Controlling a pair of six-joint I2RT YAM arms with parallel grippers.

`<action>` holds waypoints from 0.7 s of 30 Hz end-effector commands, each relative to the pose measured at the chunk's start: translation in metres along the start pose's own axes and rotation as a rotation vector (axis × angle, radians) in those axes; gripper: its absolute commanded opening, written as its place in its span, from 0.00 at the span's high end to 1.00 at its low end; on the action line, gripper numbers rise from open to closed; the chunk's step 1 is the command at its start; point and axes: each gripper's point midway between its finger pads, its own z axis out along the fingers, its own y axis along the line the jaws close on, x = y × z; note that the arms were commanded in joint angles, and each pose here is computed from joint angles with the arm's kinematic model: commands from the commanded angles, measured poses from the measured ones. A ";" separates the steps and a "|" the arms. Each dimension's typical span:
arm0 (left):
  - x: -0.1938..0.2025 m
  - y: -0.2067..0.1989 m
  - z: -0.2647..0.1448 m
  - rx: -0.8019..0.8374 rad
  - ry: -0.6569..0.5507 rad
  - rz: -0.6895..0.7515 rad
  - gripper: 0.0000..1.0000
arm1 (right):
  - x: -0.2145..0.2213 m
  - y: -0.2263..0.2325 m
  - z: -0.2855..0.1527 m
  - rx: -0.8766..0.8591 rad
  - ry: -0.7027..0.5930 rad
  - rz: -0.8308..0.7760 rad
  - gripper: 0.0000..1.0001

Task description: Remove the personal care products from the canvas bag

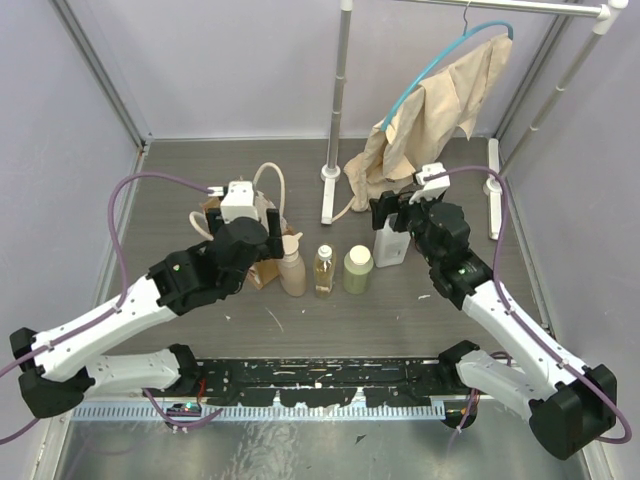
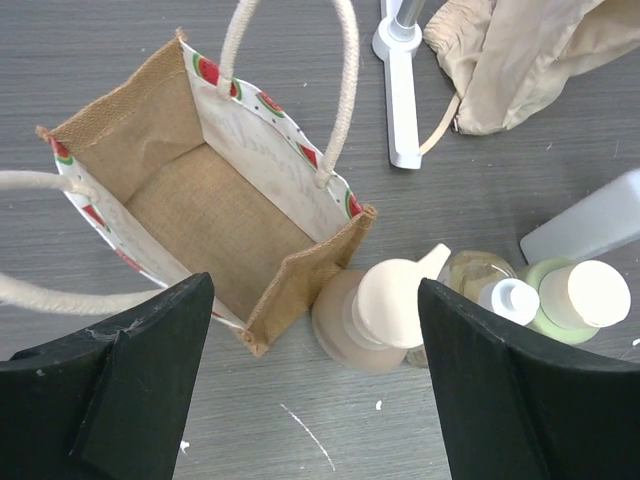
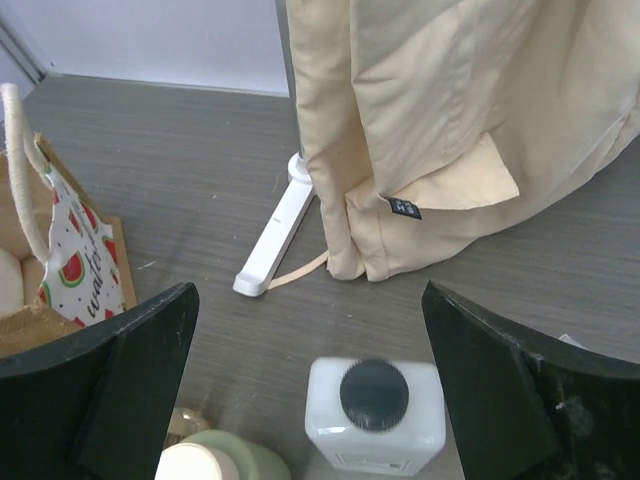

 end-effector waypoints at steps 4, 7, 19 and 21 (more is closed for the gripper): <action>-0.011 0.028 -0.016 -0.068 -0.033 -0.049 0.08 | -0.033 0.007 0.003 0.037 0.106 0.069 0.00; -0.015 0.036 -0.014 -0.118 -0.036 -0.025 0.06 | -0.036 0.011 0.008 0.034 0.166 0.069 0.00; -0.019 0.053 0.004 -0.162 0.008 0.024 0.02 | -0.058 0.017 0.002 0.010 0.171 0.070 0.00; -0.022 0.059 0.005 -0.185 0.007 0.037 0.00 | -0.055 0.017 0.005 0.016 0.202 0.054 0.00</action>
